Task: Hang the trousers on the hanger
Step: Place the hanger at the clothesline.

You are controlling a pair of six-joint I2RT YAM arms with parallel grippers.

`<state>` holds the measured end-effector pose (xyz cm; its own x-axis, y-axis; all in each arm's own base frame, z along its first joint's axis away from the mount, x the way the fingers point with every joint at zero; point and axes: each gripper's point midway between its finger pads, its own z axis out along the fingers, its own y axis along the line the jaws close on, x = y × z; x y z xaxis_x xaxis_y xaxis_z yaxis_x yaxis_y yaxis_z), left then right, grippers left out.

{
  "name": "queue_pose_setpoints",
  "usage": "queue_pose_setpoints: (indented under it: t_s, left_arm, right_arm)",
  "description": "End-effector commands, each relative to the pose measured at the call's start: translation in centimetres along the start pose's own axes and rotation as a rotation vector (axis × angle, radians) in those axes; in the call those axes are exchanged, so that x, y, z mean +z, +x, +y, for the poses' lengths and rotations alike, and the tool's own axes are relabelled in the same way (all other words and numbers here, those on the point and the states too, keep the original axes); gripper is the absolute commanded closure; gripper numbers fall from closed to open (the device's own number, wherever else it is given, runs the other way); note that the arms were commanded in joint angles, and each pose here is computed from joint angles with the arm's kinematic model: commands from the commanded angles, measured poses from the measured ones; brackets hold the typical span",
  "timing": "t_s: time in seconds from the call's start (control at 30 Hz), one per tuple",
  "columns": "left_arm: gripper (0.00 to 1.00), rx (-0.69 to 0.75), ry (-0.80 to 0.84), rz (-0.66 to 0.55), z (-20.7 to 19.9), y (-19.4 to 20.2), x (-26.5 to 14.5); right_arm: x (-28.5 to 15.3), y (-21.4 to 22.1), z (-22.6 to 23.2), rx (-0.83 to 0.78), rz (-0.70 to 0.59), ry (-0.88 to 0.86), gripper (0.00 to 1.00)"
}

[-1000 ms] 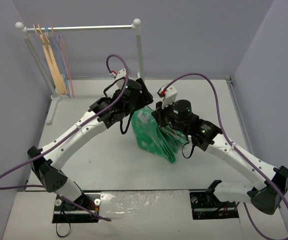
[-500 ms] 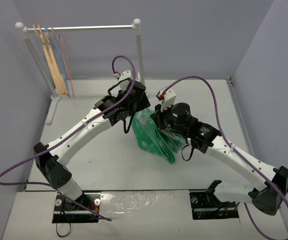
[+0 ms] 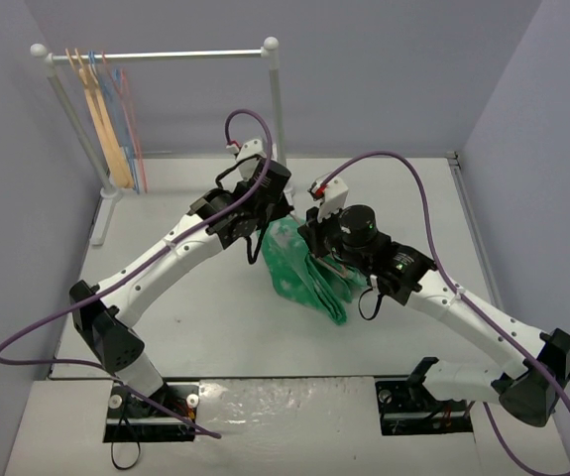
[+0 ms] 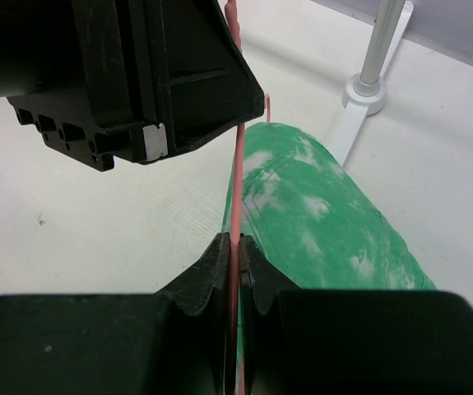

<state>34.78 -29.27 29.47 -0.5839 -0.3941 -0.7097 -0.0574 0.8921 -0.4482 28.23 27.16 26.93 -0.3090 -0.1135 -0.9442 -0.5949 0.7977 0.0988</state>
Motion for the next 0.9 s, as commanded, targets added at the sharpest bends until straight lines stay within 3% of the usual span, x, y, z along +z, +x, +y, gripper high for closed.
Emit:
queue_pose_setpoints:
  t_s: [0.0,0.07,0.2,0.4,0.5,0.63,0.7,0.87]
  left_arm:
    - [0.92,-0.006,0.017,-0.065,-0.8,-2.4,-0.7]
    - [0.79,0.003,-0.006,-0.068,-0.3,-2.3,-0.4]
    - [0.68,0.018,-0.032,-0.069,0.1,-2.3,0.0]
    - [0.67,0.034,-0.052,-0.078,0.3,-2.5,0.4]
    - [0.7,0.032,-0.053,-0.089,0.3,-2.9,0.5]
    - [0.86,0.034,-0.052,-0.097,0.2,-3.3,0.5]
    - [0.99,0.033,-0.048,-0.096,0.1,-3.4,0.4]
    - [1.0,0.048,-0.037,-0.102,-0.1,-3.8,0.0]
  right_arm:
    - [-0.9,-4.6,1.3,0.007,-0.172,-0.044,1.0]
    - [-0.8,-4.4,1.5,0.004,-0.168,-0.048,1.0]
    - [-0.7,-4.3,1.6,0.003,-0.166,-0.05,1.0]
    - [-0.5,-4.1,1.6,0.0,-0.164,-0.049,1.0]
    - [-0.4,-4.0,1.7,-0.003,-0.161,-0.052,1.0]
    - [-0.1,-3.4,1.8,-0.007,-0.147,-0.055,1.0]
    - [0.1,-3.0,2.0,-0.01,-0.138,-0.058,1.0]
    - [0.8,-2.0,2.2,-0.019,-0.111,-0.06,1.0]
